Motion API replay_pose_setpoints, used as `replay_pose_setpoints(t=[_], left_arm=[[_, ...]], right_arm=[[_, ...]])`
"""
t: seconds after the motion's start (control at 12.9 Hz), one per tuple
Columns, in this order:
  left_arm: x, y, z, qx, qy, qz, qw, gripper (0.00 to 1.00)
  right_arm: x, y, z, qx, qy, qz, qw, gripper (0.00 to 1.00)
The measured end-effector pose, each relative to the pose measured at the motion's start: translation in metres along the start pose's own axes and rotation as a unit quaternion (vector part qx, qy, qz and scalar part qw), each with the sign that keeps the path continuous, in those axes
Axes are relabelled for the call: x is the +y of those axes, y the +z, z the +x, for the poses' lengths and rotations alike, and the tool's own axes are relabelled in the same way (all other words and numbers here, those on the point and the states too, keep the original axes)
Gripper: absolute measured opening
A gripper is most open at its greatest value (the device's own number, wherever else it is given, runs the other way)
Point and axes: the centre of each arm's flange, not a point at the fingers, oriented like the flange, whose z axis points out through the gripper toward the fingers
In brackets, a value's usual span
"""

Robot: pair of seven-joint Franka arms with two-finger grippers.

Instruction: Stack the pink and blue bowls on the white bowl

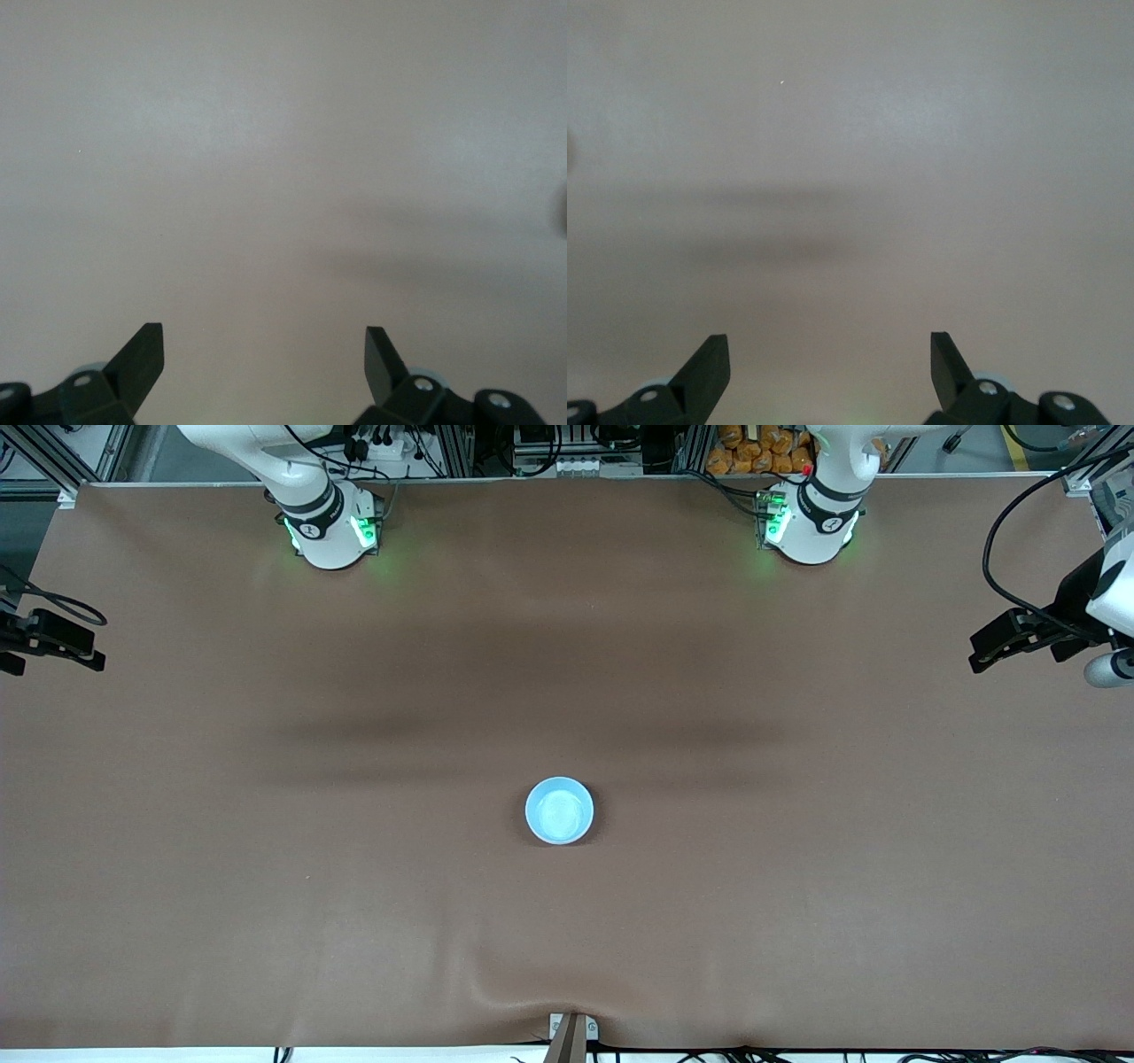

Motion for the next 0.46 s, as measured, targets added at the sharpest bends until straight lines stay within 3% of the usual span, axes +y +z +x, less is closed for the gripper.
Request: replay_pose_setpoints(t=[0.15,0.46], left_arm=[[-0.001,-0.002,0.000,0.003,-0.001,0.000,1.000,1.00],[0.004,-0.001,0.000,0.016,0.003,-0.008,1.000,1.00]], right_arm=[[-0.011,-0.001,0.002,0.004,0.041,0.002,0.999,1.00],[-0.016,-0.005,0.002,0.014,0.052,0.003,0.999,1.00]])
